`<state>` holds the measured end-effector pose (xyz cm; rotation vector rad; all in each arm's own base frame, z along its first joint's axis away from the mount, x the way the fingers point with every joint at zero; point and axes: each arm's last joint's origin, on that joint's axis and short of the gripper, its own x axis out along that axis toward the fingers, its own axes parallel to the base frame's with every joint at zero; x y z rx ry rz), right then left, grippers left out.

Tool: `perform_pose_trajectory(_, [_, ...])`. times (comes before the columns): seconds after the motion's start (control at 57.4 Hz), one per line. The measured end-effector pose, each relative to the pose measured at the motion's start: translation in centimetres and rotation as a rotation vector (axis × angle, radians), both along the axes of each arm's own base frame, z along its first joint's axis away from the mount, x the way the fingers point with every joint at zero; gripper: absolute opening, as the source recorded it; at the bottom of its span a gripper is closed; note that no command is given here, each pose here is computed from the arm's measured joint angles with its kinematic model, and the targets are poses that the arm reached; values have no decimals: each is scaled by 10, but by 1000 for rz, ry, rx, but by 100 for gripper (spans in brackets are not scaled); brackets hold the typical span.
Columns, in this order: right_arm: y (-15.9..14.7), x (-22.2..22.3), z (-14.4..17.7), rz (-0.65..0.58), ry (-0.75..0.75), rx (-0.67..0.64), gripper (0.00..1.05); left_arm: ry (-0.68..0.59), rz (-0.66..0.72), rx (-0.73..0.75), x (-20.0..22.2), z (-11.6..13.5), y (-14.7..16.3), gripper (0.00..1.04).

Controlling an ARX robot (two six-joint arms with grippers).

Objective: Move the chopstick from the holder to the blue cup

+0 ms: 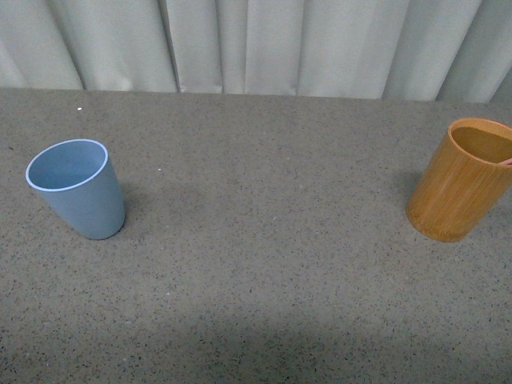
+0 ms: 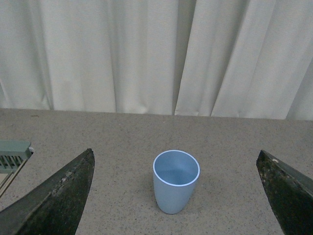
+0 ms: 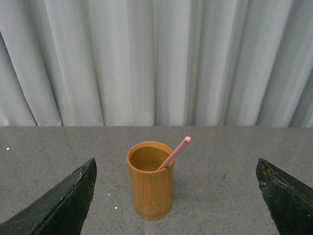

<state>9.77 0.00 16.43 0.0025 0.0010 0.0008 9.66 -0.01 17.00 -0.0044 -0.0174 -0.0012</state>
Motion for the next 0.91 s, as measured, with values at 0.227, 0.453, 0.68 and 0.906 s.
perform_pose_trajectory(0.227, [0, 0, 0, 0, 0, 0, 95, 0, 0, 0, 0, 0, 0, 98])
perform_pose_trajectory(0.453, [0, 0, 0, 0, 0, 0, 95, 0, 0, 0, 0, 0, 0, 98])
perform_pose_trajectory(0.68, [0, 0, 0, 0, 0, 0, 95, 0, 0, 0, 0, 0, 0, 98])
perform_pose_trajectory(0.906, [0, 0, 0, 0, 0, 0, 95, 0, 0, 0, 0, 0, 0, 98])
